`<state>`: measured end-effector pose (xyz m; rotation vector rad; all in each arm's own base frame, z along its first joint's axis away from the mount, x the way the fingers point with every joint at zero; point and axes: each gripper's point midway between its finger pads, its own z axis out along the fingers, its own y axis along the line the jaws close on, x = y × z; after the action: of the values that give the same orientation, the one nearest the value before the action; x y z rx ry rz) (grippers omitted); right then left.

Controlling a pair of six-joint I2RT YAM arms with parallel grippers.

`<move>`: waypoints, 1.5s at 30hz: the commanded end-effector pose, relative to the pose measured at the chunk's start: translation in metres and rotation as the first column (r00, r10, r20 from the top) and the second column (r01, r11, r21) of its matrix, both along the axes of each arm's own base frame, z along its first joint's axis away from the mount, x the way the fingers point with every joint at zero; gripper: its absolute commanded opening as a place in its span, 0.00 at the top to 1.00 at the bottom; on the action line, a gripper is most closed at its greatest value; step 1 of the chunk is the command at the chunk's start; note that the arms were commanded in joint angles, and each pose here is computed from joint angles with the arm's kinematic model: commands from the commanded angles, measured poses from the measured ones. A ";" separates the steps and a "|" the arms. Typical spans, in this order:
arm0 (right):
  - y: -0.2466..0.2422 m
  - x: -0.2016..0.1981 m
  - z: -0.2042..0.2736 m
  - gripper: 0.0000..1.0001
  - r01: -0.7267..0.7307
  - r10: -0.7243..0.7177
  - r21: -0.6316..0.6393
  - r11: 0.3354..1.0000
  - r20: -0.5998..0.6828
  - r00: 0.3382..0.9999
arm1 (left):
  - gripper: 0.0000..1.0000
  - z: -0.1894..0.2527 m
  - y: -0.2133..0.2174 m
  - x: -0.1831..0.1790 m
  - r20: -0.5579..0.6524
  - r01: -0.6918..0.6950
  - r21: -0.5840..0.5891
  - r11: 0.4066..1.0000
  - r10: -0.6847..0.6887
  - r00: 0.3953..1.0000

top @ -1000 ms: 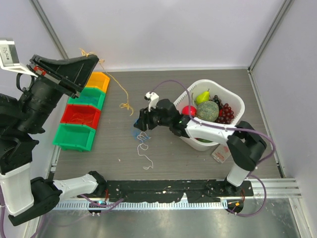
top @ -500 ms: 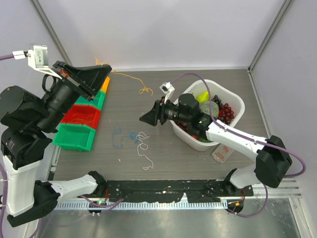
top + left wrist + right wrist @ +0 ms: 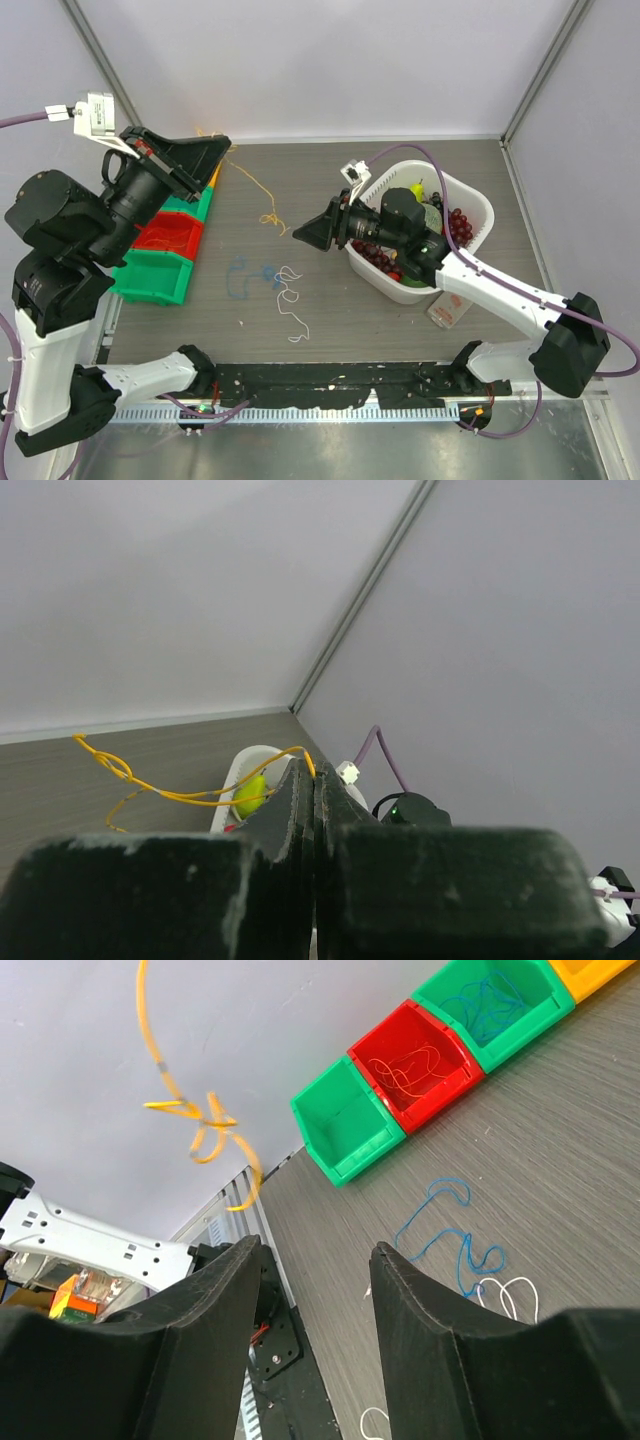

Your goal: Untangle the cables

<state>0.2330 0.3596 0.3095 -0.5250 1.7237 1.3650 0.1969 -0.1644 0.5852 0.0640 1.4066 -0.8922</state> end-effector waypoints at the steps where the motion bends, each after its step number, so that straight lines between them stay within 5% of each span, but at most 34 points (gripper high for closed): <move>1: 0.000 -0.004 0.032 0.47 -0.022 0.019 0.066 0.998 0.042 0.999 | 1.00 0.000 0.004 0.001 -0.007 -0.021 -0.019 1.000 0.021 1.000; 45: 0.008 0.019 0.028 0.52 0.033 -0.034 0.104 0.994 0.007 0.999 | 1.00 -0.007 -0.010 0.001 -0.021 0.042 -0.024 0.999 -0.042 0.999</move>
<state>0.2472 0.3684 0.3123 -0.4621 1.7143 1.4096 0.2008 -0.1732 0.5651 0.0706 1.4646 -0.9055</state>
